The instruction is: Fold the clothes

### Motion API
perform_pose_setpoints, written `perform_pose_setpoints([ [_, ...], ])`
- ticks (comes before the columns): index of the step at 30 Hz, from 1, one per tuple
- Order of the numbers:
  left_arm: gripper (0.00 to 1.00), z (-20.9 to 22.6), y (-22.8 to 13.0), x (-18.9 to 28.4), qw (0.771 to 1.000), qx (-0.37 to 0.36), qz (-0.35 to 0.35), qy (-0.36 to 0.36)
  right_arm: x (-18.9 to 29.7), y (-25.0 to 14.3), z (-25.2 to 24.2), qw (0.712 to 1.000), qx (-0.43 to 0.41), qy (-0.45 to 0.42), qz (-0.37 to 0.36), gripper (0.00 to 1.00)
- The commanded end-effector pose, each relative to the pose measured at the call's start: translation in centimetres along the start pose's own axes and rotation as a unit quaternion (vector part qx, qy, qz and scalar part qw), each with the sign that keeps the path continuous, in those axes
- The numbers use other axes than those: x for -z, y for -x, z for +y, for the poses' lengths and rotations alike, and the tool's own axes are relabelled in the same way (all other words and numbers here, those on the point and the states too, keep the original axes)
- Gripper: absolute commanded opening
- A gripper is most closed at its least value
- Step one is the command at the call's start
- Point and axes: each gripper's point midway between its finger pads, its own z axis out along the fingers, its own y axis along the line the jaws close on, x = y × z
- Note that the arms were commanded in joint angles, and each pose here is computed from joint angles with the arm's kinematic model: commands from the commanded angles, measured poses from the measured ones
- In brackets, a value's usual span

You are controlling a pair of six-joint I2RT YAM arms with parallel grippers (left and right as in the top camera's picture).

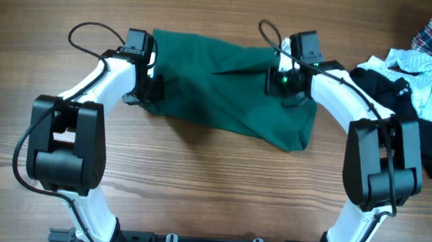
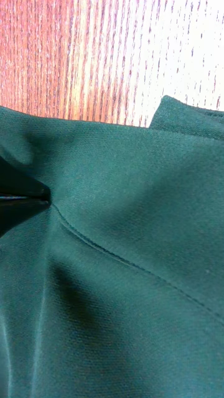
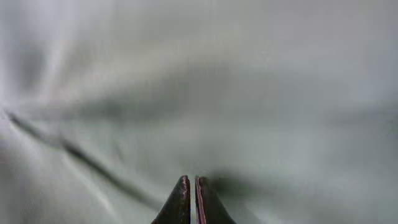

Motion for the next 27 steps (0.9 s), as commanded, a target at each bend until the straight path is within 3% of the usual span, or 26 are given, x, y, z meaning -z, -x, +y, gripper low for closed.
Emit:
perform_pose_setpoints([
  [1, 0.04, 1.0, -0.7, -1.3, 1.0, 0.01, 0.013, 0.022, 0.9, 3.8, -1.9, 0.997, -0.007, -0.043, -0.066, 0.04],
  [15, 0.04, 0.8, -0.1, -1.4, 1.0, 0.011, 0.0, 0.017, 2.2, 8.8, -5.4, 0.978, -0.014, -0.114, -0.176, 0.06],
  [27, 0.04, 0.8, -0.1, -1.4, 1.0, 0.011, 0.0, 0.016, -0.6, 6.2, -7.0, 0.985, -0.027, -0.122, -0.123, 0.04],
])
